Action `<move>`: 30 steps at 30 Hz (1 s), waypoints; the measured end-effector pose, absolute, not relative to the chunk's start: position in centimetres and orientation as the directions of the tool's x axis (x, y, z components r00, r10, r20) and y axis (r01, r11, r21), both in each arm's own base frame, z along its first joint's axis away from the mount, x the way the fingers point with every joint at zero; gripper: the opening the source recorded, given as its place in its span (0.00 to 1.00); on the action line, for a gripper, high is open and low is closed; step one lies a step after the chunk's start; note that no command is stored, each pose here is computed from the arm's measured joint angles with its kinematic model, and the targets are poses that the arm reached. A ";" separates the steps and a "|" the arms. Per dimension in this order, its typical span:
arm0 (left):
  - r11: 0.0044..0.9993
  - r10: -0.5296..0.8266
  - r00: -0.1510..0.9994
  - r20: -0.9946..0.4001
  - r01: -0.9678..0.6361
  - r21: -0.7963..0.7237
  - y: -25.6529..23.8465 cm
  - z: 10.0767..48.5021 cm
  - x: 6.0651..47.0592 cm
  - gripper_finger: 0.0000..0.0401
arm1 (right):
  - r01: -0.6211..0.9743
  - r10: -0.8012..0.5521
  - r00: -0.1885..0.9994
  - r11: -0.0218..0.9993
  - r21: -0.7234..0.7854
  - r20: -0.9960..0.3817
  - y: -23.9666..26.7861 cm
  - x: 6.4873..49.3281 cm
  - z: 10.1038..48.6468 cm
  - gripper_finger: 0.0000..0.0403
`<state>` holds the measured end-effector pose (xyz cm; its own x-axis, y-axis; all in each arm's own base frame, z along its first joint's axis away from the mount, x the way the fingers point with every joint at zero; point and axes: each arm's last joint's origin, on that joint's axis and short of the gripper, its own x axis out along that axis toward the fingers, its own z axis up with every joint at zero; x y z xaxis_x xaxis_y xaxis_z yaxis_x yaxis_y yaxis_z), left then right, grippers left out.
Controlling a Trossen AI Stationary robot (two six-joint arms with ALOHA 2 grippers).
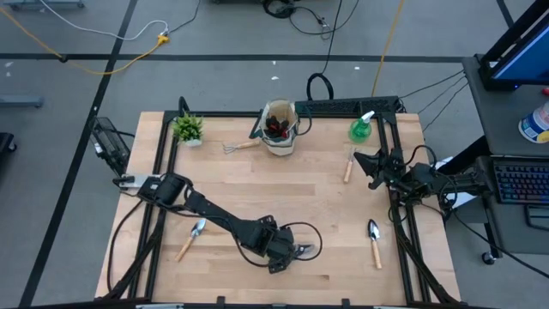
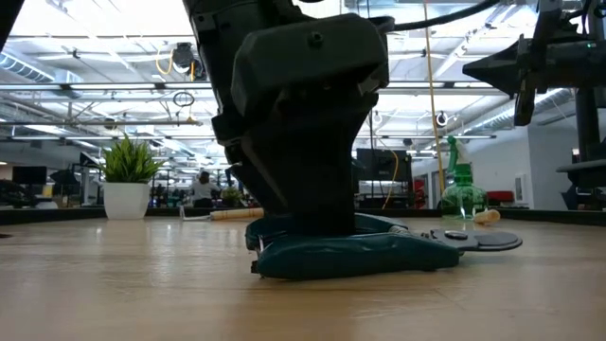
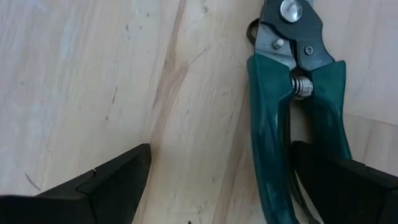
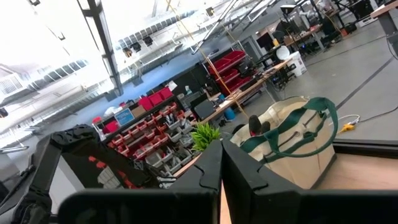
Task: Pick & Place Garden tools in Gardening bag
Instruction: Put the green scissors into the green gardening bag
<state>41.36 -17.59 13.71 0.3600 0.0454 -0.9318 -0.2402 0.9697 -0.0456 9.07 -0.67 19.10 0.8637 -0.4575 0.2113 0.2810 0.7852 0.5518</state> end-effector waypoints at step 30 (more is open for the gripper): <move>0.948 -0.017 0.405 -0.914 -0.285 -0.144 -16.0 13.6 42.8 0.13 | 0.292 -0.460 0.866 0.785 0.546 0.198 -0.7 9.1 19.0 0.00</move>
